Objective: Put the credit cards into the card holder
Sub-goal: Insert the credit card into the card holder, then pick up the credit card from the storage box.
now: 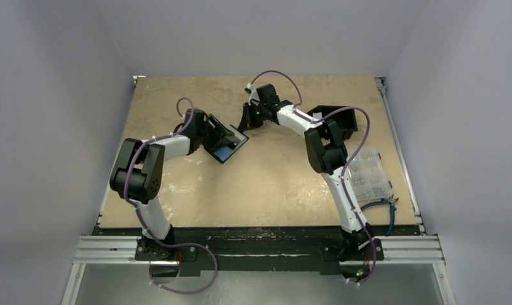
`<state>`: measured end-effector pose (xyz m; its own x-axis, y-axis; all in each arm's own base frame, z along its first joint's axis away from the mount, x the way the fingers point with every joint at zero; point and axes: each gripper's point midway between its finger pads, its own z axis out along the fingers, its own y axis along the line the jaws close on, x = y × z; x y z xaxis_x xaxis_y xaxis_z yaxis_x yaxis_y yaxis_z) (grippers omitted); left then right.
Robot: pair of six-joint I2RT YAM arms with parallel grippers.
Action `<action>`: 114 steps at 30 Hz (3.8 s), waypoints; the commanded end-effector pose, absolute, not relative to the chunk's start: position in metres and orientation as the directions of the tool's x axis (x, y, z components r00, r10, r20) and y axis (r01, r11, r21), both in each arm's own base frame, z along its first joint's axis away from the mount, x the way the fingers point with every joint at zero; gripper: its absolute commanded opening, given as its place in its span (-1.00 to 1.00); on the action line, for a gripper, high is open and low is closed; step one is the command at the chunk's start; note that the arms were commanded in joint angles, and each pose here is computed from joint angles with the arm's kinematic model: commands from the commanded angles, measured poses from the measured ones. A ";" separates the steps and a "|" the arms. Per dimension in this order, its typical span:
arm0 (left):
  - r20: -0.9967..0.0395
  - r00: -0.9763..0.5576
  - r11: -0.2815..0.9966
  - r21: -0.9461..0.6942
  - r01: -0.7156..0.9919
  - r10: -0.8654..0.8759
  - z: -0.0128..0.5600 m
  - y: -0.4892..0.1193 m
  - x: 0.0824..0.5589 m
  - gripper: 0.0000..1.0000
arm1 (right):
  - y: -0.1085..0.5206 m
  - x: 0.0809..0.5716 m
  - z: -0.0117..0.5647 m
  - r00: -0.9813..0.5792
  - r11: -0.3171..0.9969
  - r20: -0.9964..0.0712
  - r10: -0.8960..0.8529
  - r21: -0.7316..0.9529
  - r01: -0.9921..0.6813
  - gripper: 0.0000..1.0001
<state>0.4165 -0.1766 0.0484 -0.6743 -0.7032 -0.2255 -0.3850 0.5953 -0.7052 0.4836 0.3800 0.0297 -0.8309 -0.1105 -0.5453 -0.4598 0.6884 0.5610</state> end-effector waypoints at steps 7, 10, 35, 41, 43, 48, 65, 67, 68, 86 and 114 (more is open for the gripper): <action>-0.296 -0.670 0.594 -0.759 -0.268 -0.680 0.074 -0.207 0.449 0.16 | 0.378 0.469 0.027 -0.842 0.707 -0.519 -0.148 0.540 -0.457 -0.86; -0.283 -0.670 0.578 -0.772 -0.266 -0.687 0.072 -0.214 0.457 0.15 | 0.382 0.466 0.028 -0.843 0.699 -0.517 -0.149 0.548 -0.460 -0.86; -0.460 -0.778 0.709 -0.705 0.026 -0.429 0.168 -0.154 0.401 0.98 | 0.349 0.492 0.157 -0.754 0.727 -0.654 -0.064 0.487 -0.484 -0.01; -0.579 -0.774 0.763 -0.613 0.206 -0.256 0.193 -0.166 0.398 1.00 | 0.281 0.489 0.209 -0.598 0.836 -0.790 -0.136 0.232 -0.498 0.53; -0.593 -0.779 0.777 -0.581 0.242 -0.201 0.189 -0.174 0.396 1.00 | 0.226 0.496 0.202 -0.604 0.919 -0.789 -0.111 0.149 -0.364 0.64; -0.625 -0.777 0.828 -0.473 0.301 -0.075 0.161 -0.192 0.384 0.98 | 0.096 0.500 0.193 -0.637 0.986 -0.765 0.092 0.158 -0.047 0.74; -0.630 -0.773 0.719 -0.571 0.396 -0.075 0.175 -0.220 0.354 0.93 | 0.070 0.498 0.104 -0.804 0.921 -0.569 0.173 0.382 -0.072 0.85; -0.637 -0.767 0.719 -0.566 0.403 -0.072 0.178 -0.219 0.353 0.93 | 0.068 0.500 0.097 -0.808 0.925 -0.561 0.180 0.376 -0.055 0.85; -0.639 -0.766 0.719 -0.565 0.405 -0.070 0.179 -0.219 0.353 0.93 | 0.067 0.500 0.095 -0.809 0.926 -0.560 0.180 0.374 -0.053 0.85; -0.625 -0.778 0.715 -0.572 0.402 -0.064 0.173 -0.221 0.353 0.93 | 0.076 0.495 0.112 -0.793 0.847 -0.548 0.267 0.526 -0.078 0.32; -0.621 -0.781 0.715 -0.575 0.397 -0.065 0.170 -0.221 0.353 0.92 | 0.073 0.496 0.070 -0.826 0.850 -0.498 0.266 0.525 -0.042 0.68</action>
<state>0.3519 -0.2163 0.1628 -0.8036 -0.0700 -0.5911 0.3605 0.7329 -0.5769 0.4935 0.0638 0.0709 -0.8265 0.2855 -0.4851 0.0000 0.8618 0.5073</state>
